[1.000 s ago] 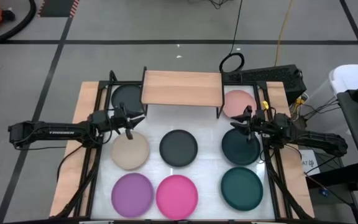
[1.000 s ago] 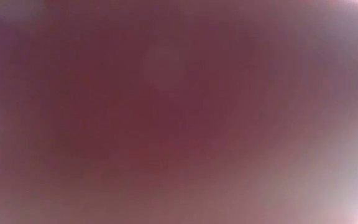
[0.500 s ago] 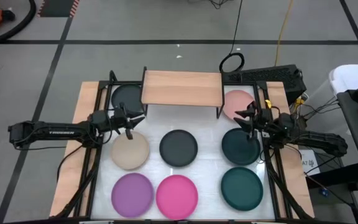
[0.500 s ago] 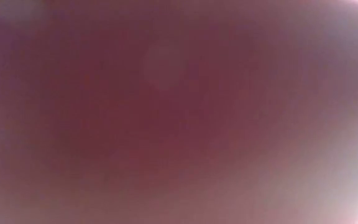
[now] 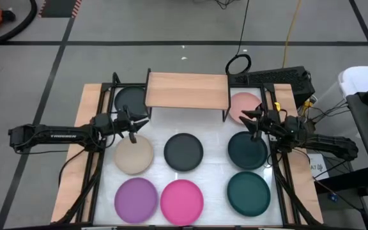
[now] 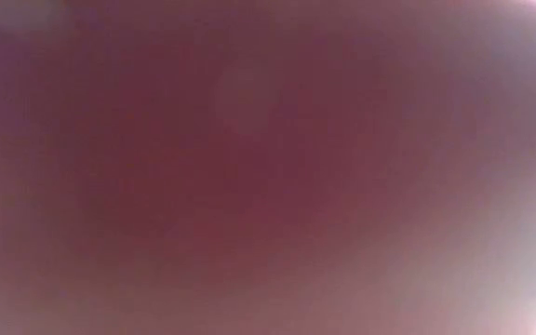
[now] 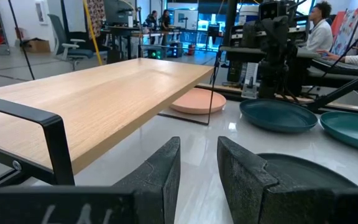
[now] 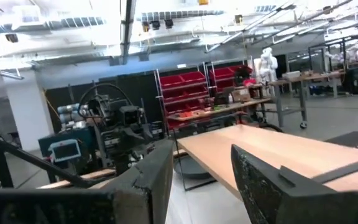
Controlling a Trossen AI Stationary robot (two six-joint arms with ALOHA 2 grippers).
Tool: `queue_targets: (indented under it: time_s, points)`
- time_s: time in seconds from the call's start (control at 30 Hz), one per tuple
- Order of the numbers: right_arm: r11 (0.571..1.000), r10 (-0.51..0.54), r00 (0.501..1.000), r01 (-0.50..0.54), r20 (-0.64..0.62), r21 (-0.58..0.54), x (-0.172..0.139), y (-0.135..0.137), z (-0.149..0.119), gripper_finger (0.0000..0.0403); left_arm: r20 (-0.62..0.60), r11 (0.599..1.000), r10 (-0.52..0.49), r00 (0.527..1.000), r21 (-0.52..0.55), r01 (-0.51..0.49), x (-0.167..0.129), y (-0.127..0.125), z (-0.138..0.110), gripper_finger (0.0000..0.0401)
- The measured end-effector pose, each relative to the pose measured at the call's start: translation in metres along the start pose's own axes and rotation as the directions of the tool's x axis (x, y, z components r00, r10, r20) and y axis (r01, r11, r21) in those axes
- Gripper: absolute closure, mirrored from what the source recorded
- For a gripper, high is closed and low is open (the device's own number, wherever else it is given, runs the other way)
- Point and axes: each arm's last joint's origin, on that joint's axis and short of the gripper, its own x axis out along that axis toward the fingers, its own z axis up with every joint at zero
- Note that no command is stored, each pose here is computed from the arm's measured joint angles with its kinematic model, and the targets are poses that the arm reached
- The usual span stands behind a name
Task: Place and stack plates onto a shelf
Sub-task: Put the pink plate on the shelf
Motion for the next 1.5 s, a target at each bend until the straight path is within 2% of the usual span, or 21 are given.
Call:
queue_targets:
  time_s: [0.13, 0.23, 0.33, 0.57, 0.8, 1.07, 1.33, 1.5]
  points:
    - [0.998, 0.014, 0.997, -0.009, 0.077, -0.064, 0.0, 0.001, 0.008, 0.0259, 0.0, 1.0, 0.0, 1.0, 0.0, 0.0, 0.0, 0.0, 0.0, 0.0291]
    - [0.991, 0.004, 1.0, -0.002, 0.016, -0.135, 0.001, 0.001, 0.005, 0.0259, 0.0, 1.0, 0.0, 1.0, 0.0, 0.0, 0.0, 0.0, 0.0, 0.0291]
    - [0.986, 0.006, 1.0, -0.003, 0.018, -0.169, 0.004, 0.004, 0.023, 0.0259, 0.0, 1.0, 0.0, 1.0, 0.0, 0.0, 0.0, 0.0, 0.0, 0.0291]
    - [0.977, -0.029, 0.985, -0.009, -0.172, -0.213, 0.014, 0.007, 0.037, 0.0259, 0.001, 1.0, 0.0, 1.0, 0.0, 0.0, 0.0, 0.0, 0.0, 0.0291]
    - [0.98, -0.058, 0.942, -0.01, -0.332, -0.2, 0.022, 0.01, 0.047, 0.0259, 0.0, 1.0, 0.0, 1.0, 0.0, 0.0, 0.0, 0.0, 0.0, 0.0291]
    - [0.984, -0.069, 0.888, -0.014, -0.455, -0.176, 0.031, 0.009, 0.032, 0.0259, 0.0, 1.0, 0.0, 1.0, 0.0, 0.0, 0.0, 0.0, 0.0, 0.0291]
    - [0.982, 0.067, 0.849, -0.148, -0.524, -0.114, 0.046, 0.013, 0.019, 0.0259, 0.001, 1.0, 0.0, 1.0, 0.0, 0.0, 0.0, 0.0, 0.0, 0.0291]
    - [0.981, 0.072, 0.826, -0.159, -0.558, -0.108, 0.053, 0.015, 0.011, 0.0259, 0.0, 1.0, 0.0, 1.0, 0.0, 0.0, 0.0, 0.0, 0.0, 0.0291]
